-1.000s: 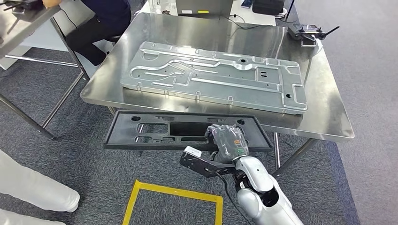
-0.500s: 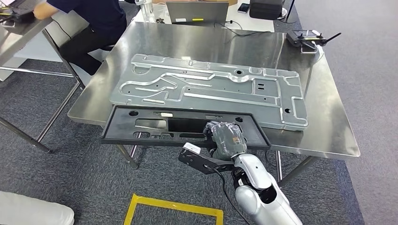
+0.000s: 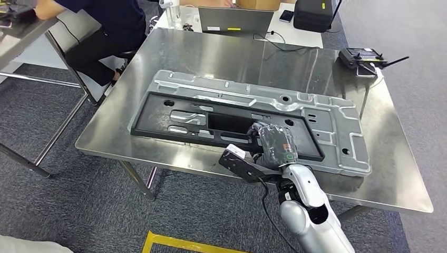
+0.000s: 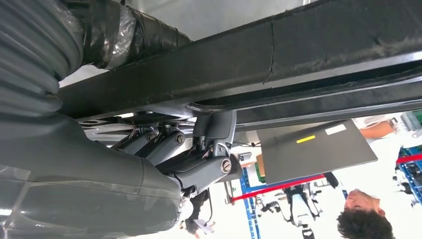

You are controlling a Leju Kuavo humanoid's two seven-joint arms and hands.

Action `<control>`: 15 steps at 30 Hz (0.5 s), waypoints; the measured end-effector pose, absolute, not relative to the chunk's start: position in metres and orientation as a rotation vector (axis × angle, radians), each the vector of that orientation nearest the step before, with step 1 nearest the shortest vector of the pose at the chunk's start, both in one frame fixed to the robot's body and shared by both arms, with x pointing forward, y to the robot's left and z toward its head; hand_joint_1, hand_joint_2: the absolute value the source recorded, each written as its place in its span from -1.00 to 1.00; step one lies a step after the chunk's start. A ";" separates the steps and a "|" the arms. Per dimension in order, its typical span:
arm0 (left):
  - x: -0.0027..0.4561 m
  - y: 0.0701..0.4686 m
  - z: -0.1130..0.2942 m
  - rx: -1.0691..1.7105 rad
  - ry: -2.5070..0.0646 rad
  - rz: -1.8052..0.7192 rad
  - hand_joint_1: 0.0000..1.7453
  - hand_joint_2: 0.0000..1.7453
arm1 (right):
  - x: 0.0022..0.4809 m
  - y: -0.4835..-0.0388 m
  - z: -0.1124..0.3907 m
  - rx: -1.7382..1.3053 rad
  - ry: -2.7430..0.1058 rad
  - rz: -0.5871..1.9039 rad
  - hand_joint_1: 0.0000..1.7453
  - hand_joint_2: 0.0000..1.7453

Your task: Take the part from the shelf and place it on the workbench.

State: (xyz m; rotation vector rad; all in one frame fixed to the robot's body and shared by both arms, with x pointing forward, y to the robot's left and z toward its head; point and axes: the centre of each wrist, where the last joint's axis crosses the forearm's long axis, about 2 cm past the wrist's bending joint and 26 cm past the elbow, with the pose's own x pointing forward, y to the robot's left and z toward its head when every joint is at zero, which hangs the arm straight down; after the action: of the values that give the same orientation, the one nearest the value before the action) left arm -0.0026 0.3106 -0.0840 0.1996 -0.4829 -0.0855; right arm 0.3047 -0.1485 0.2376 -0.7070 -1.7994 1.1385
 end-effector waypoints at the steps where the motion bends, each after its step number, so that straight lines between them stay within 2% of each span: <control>1: -0.002 0.310 -0.084 0.198 -0.485 -0.087 -1.00 -1.00 | 0.305 -0.150 0.237 -0.708 -1.796 1.138 1.00 1.00; 15: 0.007 0.308 -0.084 0.209 -0.507 -0.106 -1.00 -1.00 | 0.304 -0.157 0.226 -0.703 -1.750 1.148 1.00 1.00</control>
State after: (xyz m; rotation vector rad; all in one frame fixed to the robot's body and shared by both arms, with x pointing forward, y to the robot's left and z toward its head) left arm 0.0070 0.3080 -0.0836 0.2095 -0.5065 -0.1055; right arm 0.3036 -0.1567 0.2257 -0.7033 -1.7505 1.1483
